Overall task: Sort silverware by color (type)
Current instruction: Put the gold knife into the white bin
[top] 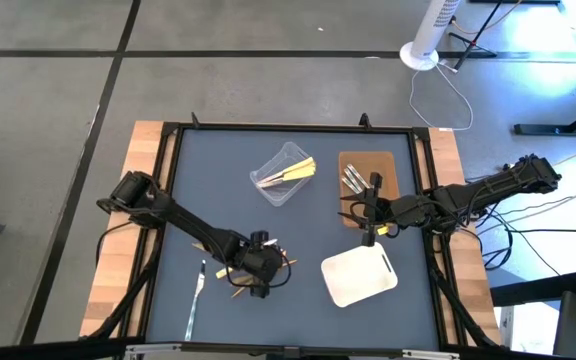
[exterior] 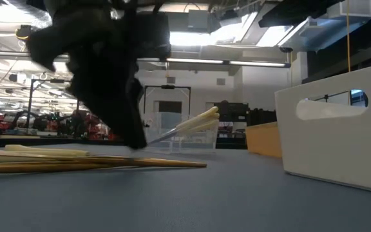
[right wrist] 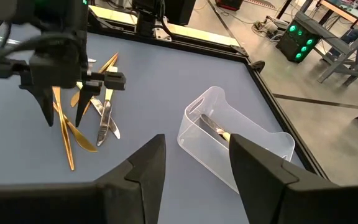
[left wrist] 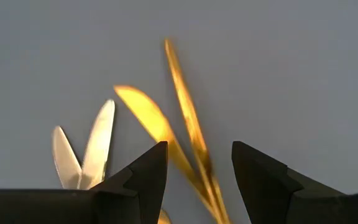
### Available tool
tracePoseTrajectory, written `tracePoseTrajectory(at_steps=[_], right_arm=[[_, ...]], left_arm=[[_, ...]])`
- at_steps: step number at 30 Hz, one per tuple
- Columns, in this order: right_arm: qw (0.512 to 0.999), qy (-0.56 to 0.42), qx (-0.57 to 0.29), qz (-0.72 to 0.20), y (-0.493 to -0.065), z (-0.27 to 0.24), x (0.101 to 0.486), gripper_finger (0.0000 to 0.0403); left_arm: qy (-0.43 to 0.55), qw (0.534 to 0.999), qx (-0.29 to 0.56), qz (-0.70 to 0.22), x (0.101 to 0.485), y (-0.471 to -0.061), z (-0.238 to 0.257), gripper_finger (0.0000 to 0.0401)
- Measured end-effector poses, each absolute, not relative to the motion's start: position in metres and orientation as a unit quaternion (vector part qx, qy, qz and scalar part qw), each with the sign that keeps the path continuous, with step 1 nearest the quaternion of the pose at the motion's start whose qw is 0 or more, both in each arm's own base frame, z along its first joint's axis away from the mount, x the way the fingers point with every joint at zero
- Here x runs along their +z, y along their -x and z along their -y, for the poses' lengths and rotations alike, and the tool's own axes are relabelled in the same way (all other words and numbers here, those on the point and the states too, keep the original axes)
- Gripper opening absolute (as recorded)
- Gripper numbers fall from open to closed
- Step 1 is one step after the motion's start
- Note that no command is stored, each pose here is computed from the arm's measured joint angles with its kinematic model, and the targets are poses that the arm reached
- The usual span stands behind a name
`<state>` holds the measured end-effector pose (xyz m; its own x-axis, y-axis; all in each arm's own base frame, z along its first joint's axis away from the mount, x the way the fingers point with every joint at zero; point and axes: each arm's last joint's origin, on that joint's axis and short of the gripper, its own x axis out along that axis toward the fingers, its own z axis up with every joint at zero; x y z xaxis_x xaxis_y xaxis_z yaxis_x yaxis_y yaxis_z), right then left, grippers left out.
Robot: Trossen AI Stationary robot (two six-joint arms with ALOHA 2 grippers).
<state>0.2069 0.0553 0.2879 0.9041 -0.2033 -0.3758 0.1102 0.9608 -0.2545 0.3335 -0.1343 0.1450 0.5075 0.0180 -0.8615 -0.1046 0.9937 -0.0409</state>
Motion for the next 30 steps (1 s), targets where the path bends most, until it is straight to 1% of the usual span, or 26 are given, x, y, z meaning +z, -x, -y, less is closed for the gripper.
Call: tracePoseTrajectory(at_steps=[6,21,30], right_arm=[[0.969,0.114,-0.081,-0.203,-0.207,-0.055,0.288,0.0168],[0.969,0.114,-0.081,-0.203,-0.207,-0.055,0.288,0.0168],[0.969,0.114,-0.081,-0.203,-0.207,-0.055,0.288,0.0168]], left_arm=[[0.042,0.862,0.035,-0.503,0.135,-0.335,0.136,0.0174],[0.039,0.863,0.038,-0.502,0.135,-0.335,0.135,0.0174],[0.034,0.856,0.037,-0.515,0.126,-0.335,0.137,0.0174]])
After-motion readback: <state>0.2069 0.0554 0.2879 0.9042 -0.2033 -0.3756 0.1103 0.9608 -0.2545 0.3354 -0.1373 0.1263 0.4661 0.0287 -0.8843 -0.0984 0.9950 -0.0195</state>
